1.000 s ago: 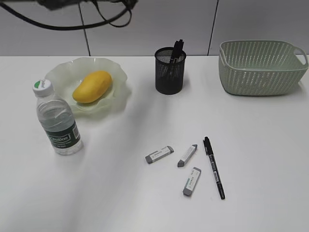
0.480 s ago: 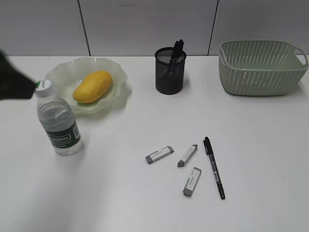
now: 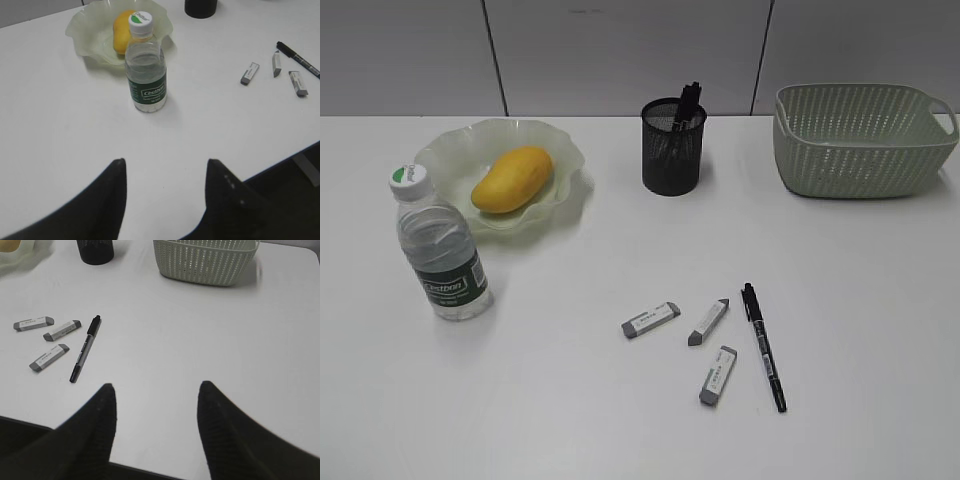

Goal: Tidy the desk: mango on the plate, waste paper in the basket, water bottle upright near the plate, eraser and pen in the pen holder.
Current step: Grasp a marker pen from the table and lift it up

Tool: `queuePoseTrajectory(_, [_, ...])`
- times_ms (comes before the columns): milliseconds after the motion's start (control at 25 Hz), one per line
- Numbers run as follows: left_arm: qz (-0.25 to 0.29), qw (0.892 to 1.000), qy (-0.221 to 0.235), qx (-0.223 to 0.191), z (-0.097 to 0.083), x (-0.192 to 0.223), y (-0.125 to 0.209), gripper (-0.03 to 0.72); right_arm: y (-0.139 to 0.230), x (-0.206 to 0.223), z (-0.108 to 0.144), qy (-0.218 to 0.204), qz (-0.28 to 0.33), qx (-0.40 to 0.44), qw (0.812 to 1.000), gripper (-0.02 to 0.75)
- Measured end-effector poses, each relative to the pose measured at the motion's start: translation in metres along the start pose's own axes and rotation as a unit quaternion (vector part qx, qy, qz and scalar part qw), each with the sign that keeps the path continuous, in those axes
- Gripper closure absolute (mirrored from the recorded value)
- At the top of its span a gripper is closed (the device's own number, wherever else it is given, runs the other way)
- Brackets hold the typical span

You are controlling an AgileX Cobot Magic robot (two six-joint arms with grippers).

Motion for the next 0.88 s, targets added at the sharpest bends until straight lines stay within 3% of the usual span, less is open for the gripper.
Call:
queuePoseTrajectory(320, [-0.036, 0.999, 0.005, -0.008, 0.0, -0.008, 0.0, 0.307, -0.016, 0.008, 0.0, -0.002, -0.002, -0.017, 1.0, 0.318])
queuePoseTrajectory(480, [-0.04, 0.999, 0.002, -0.021, -0.001, -0.009, 0.0, 0.307, -0.021, 0.062, 0.009, -0.022, 0.103, -0.034, 0.994, 0.318])
queuePoseTrajectory(680, [-0.054, 0.995, -0.064, -0.058, 0.012, -0.011, -0.002, 0.307, -0.009, 0.176, 0.04, -0.072, 0.272, 0.0, 0.96, 0.318])
queuePoseTrajectory(880, [-0.072, 0.986, -0.123, -0.091, 0.023, -0.016, -0.002, 0.307, 0.01, 0.274, 0.068, -0.091, 0.373, 0.041, 0.922, 0.318])
Point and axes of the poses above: a point on each arm's last joint axis where the gripper is mounted, x pointing out along that axis toward the gripper, z along the wrist's bending axis when the last joint is at zero, y = z × x, the point moved 10 cm from there along x, pointing out along that axis toward the gripper, and after that the axes turned 10 degrees about -x, right-handed, at the moved point
